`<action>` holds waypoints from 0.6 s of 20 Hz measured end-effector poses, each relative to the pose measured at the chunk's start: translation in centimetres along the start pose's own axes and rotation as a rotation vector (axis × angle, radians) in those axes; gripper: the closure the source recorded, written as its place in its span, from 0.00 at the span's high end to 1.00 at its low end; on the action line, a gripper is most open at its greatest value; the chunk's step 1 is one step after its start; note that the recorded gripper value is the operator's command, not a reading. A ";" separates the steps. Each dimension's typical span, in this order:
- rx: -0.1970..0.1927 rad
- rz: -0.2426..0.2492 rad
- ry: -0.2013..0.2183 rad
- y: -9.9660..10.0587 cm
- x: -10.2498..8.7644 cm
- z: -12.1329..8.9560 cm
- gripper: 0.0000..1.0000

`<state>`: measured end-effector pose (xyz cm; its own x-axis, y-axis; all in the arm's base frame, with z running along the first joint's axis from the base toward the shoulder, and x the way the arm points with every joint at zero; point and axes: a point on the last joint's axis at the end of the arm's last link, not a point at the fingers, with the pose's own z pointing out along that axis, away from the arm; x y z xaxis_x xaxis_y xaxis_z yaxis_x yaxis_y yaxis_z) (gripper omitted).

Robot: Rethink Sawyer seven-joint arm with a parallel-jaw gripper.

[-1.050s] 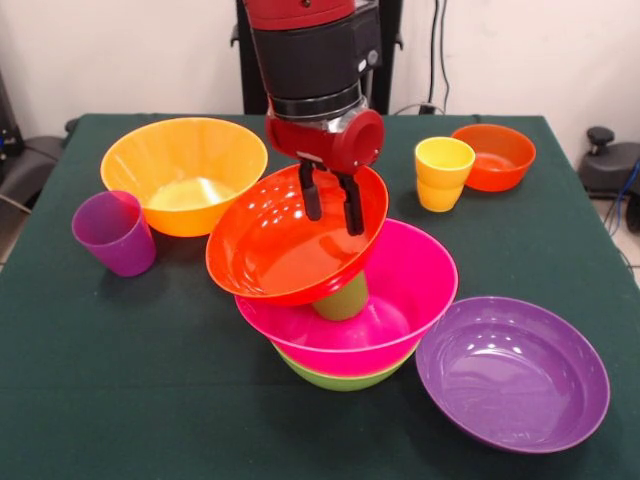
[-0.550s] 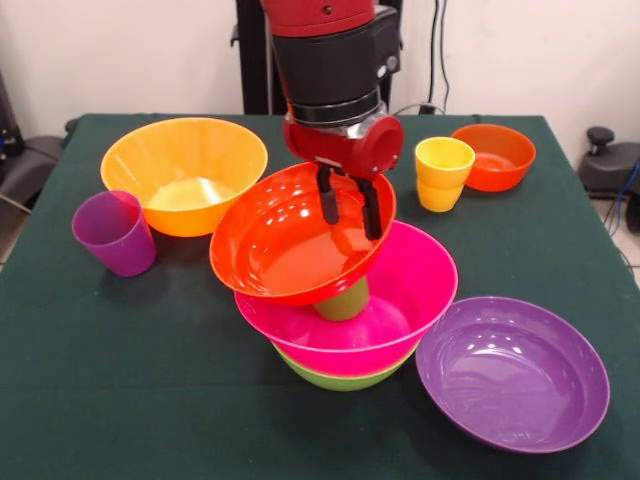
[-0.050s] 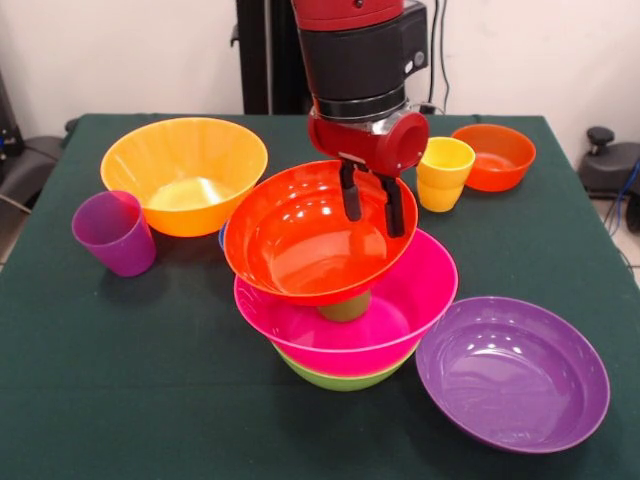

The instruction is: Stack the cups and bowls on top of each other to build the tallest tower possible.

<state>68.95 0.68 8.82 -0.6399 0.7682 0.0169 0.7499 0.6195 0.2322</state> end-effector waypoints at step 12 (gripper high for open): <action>0.001 0.011 -0.003 -0.4 -0.4 -0.1 1.00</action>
<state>68.95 0.09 8.86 -0.6314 0.7753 0.0161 0.7567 0.6115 0.2312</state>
